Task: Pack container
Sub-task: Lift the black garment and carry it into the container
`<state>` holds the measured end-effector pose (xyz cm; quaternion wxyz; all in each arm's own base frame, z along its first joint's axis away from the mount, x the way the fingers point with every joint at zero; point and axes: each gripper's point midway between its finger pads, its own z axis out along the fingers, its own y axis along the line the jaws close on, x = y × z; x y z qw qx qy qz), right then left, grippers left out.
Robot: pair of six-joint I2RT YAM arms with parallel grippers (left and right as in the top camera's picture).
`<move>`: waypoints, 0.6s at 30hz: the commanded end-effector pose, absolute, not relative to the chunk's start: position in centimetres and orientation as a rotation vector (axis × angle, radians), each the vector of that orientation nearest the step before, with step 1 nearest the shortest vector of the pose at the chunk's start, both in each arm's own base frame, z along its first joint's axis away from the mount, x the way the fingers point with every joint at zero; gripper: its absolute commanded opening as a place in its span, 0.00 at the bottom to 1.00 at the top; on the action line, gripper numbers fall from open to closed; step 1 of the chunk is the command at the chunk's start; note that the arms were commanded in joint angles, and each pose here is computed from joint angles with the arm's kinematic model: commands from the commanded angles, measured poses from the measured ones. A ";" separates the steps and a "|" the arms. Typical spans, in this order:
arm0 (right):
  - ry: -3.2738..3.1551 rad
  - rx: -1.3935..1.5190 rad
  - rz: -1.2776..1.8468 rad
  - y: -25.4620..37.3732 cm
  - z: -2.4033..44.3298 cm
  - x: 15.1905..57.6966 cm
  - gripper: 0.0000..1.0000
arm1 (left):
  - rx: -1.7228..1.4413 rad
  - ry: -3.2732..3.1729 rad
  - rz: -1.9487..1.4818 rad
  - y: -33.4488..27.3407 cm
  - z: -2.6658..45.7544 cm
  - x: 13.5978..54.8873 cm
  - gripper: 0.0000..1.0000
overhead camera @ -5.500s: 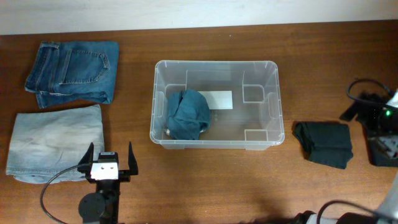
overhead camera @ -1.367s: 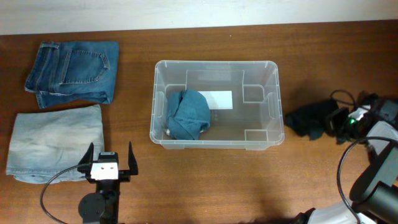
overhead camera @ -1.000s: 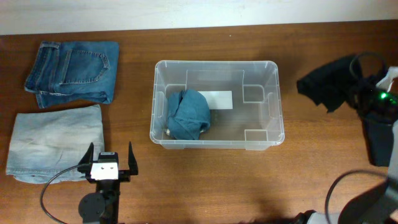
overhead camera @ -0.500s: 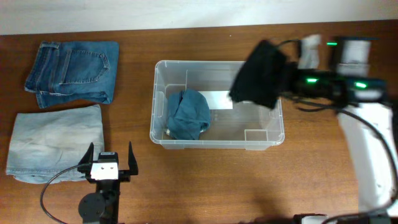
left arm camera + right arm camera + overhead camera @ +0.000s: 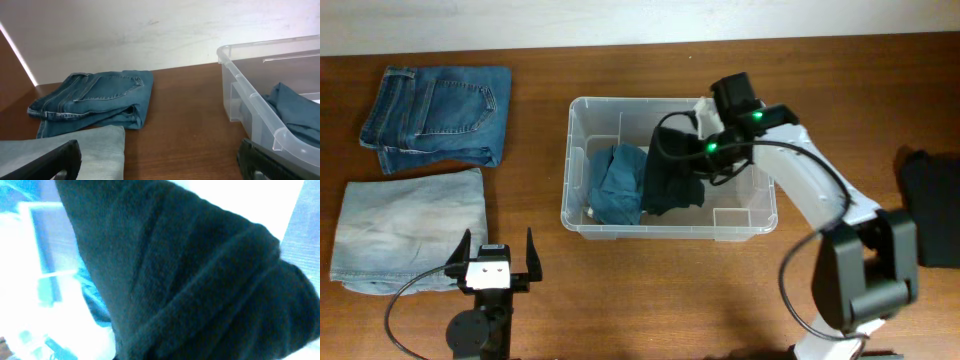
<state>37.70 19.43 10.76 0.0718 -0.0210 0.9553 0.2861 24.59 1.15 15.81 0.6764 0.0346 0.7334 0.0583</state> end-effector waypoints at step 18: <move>2.946 -0.055 0.530 17.5 5.3 39.3 0.88 | 0.088 1.648 0.141 1.1 15.7 24.6 0.99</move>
